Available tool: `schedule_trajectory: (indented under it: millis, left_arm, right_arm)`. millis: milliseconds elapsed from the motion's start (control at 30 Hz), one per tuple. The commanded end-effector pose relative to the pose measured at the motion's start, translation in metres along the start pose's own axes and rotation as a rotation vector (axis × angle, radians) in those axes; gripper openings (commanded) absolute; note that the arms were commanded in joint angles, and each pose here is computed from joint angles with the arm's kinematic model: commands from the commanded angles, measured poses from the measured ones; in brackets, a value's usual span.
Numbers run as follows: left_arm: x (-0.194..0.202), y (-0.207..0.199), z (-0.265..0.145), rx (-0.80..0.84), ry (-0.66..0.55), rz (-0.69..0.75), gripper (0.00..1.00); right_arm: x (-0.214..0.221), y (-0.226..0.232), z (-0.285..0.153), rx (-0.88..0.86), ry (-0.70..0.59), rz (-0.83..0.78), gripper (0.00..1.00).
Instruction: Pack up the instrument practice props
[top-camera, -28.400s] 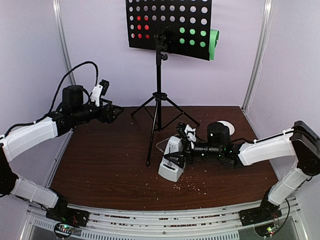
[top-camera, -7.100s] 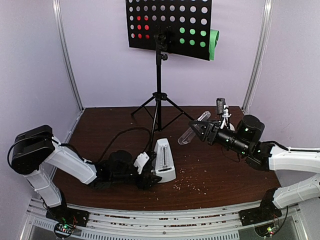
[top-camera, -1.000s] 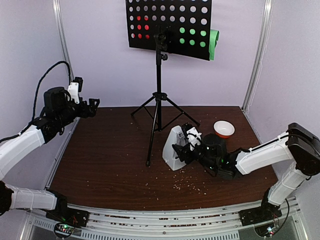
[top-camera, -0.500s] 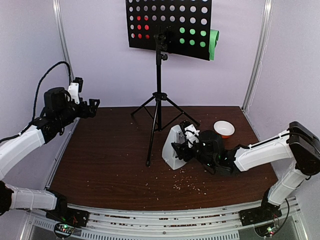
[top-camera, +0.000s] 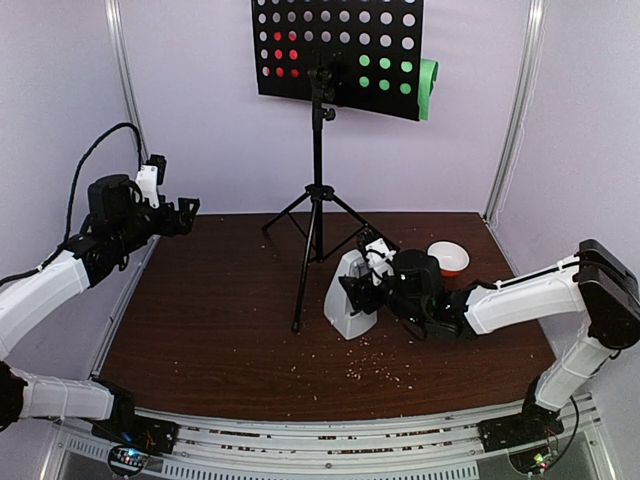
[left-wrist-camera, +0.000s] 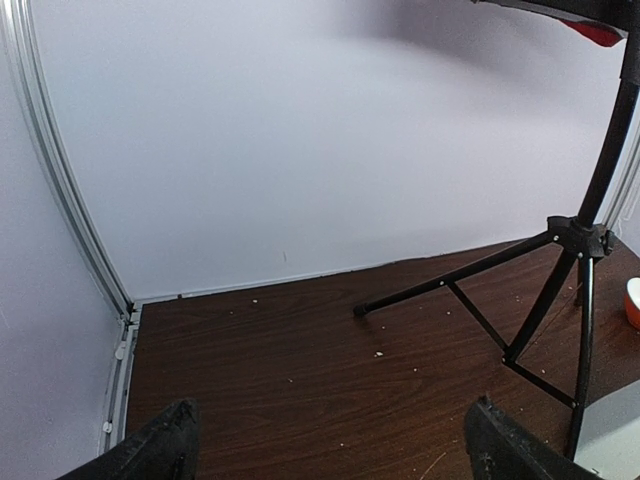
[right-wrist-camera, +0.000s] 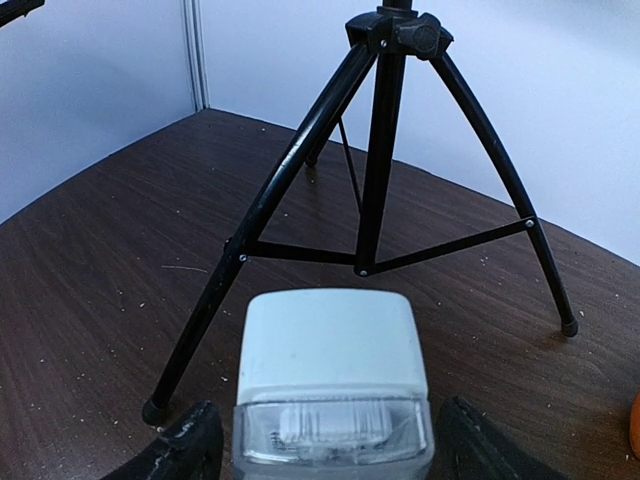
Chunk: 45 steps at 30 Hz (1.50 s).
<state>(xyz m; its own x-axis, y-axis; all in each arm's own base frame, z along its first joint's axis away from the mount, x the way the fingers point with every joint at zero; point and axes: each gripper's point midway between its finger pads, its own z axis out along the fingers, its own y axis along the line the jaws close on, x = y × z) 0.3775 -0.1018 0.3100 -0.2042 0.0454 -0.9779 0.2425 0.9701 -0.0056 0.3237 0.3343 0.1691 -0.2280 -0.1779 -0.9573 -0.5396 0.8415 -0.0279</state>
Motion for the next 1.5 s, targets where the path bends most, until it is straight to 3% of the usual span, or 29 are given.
schedule_trajectory:
  millis: [0,167,233,567,733,867,1033,1100,1200,1467]
  left_arm:
    - [-0.013,-0.001,-0.004,0.007,-0.053,0.01,0.95]
    - [-0.014,0.0,-0.005,0.005,-0.056,0.01,0.95]
    - [-0.013,0.0,-0.004,0.004,-0.053,0.014,0.95]
    - [-0.015,0.006,-0.008,-0.036,-0.064,0.053,0.98]
    - [-0.017,0.01,-0.011,-0.061,-0.074,0.155,0.98]
    - [-0.015,-0.047,0.002,0.19,-0.028,0.127,0.91]
    - [-0.028,-0.184,-0.009,0.489,-0.069,0.135,0.92]
    - [-0.032,-0.222,-0.009,0.602,-0.053,0.069,0.92]
    - [-0.02,-0.266,0.007,0.711,0.021,-0.011,0.92]
    - [0.04,-0.341,0.053,0.812,0.186,0.072,0.97]
  right_arm:
    - [-0.005,-0.004,0.005,0.019,0.0,0.0,0.77]
    - [-0.008,-0.002,0.001,-0.002,-0.008,0.002,0.89]
    - [-0.012,-0.003,-0.006,-0.01,-0.024,0.007,0.99]
    - [-0.031,-0.026,-0.074,-0.038,-0.099,0.037,1.0]
    - [-0.05,-0.077,-0.109,-0.038,-0.198,0.231,1.0]
    - [-0.05,-0.128,-0.116,0.051,-0.197,0.331,1.0]
    - [-0.042,-0.187,-0.117,0.123,-0.163,0.528,1.0]
    - [-0.035,-0.2,-0.121,0.152,-0.167,0.584,1.0]
    - [-0.029,-0.206,-0.128,0.171,-0.184,0.616,1.0]
    - [-0.026,-0.201,-0.142,0.157,-0.233,0.632,1.0]
